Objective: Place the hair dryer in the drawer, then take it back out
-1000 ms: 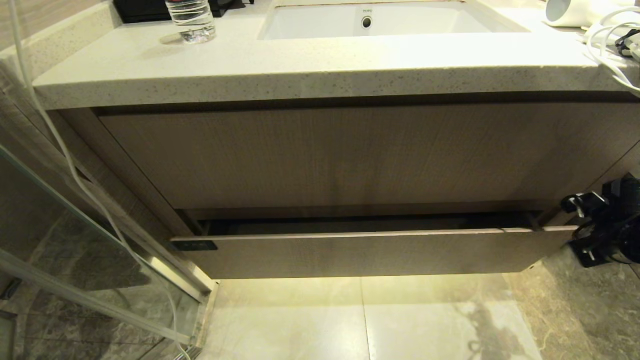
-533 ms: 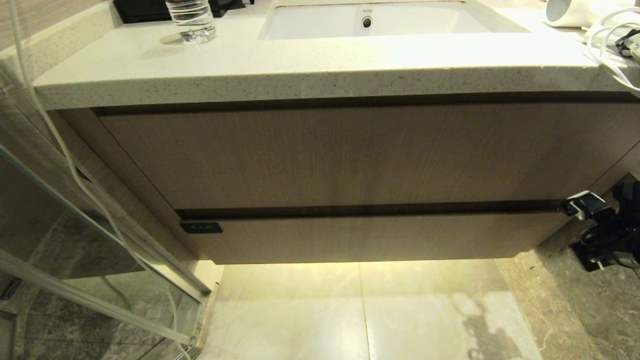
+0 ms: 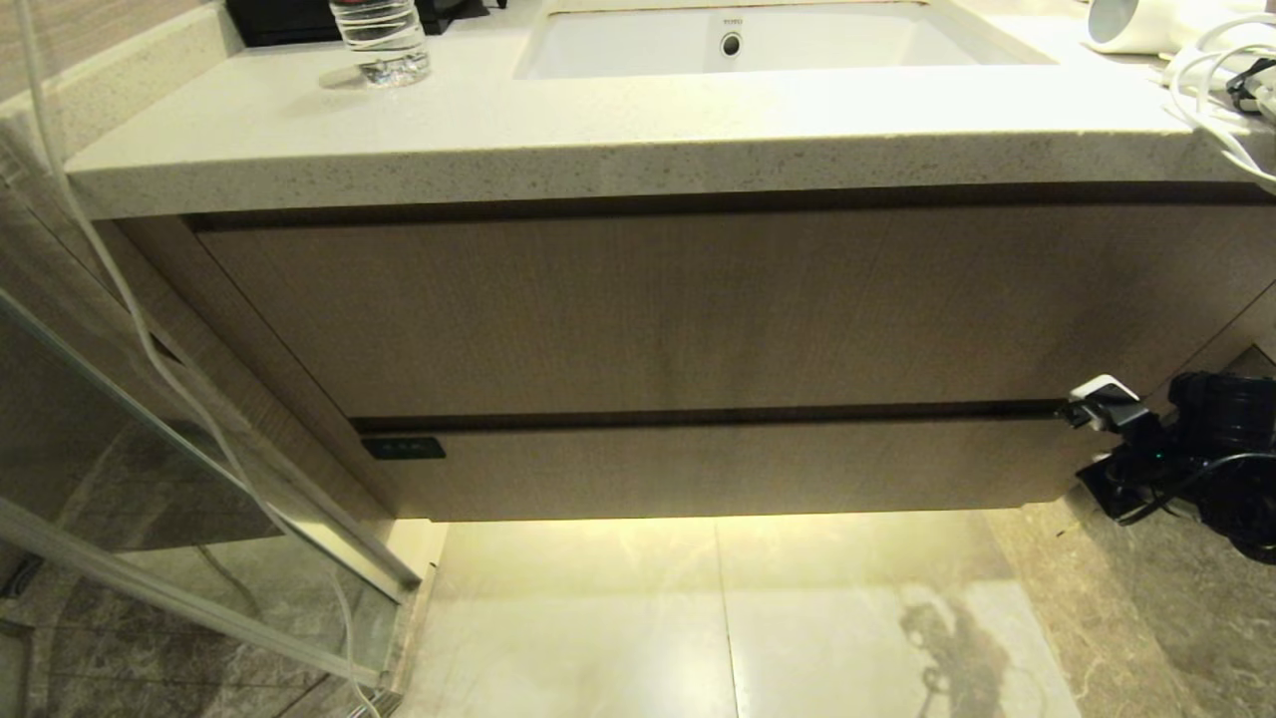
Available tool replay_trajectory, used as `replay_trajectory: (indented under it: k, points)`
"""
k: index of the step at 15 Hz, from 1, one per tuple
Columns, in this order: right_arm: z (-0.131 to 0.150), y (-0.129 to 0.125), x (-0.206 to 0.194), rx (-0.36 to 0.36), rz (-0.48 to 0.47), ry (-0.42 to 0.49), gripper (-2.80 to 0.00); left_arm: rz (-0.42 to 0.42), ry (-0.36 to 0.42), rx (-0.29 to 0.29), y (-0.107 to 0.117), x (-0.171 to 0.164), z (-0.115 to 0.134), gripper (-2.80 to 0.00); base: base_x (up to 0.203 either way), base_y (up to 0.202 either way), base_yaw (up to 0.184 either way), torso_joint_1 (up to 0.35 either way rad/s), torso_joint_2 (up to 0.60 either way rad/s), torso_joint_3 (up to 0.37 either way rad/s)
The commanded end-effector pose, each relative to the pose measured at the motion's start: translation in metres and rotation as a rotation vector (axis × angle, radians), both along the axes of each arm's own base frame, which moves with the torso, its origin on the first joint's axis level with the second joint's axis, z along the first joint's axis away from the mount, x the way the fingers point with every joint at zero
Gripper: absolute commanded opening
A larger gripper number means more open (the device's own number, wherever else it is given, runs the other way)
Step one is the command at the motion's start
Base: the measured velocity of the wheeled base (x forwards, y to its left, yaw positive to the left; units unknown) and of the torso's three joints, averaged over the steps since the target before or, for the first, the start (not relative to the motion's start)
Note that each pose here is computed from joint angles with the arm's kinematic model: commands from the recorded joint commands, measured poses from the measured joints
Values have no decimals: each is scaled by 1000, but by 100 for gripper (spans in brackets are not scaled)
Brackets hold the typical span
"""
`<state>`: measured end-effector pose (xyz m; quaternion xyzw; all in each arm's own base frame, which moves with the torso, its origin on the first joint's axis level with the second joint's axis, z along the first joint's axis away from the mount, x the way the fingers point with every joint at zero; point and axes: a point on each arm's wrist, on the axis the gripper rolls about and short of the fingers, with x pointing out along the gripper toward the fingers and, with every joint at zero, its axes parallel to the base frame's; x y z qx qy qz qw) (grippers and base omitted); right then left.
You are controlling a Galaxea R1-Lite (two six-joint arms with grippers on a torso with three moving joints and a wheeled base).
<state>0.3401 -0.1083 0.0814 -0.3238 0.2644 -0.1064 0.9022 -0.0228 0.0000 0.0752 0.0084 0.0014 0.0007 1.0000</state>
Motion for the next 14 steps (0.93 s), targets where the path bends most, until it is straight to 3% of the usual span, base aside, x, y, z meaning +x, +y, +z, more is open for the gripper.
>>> replay_trajectory:
  k: [1,5,8,11,14]
  points:
    - [-24,0,25,-19,29,-16,-280,0,0,0,0,0,0,-280,0,0,0,0,0,0]
    - [-26,0,36,-52,50,-38,-280,0,0,0,0,0,0,-280,0,0,0,0,0,0]
    - [7,11,22,-51,73,-37,-280,0,0,0,0,0,0,-280,0,0,0,0,0,0]
    - [54,31,-19,-8,83,-18,-280,0,0,0,0,0,0,-280,0,0,0,0,0,0]
    - [93,51,-89,29,69,-13,-280,0,0,0,0,0,0,-280,0,0,0,0,0,0]
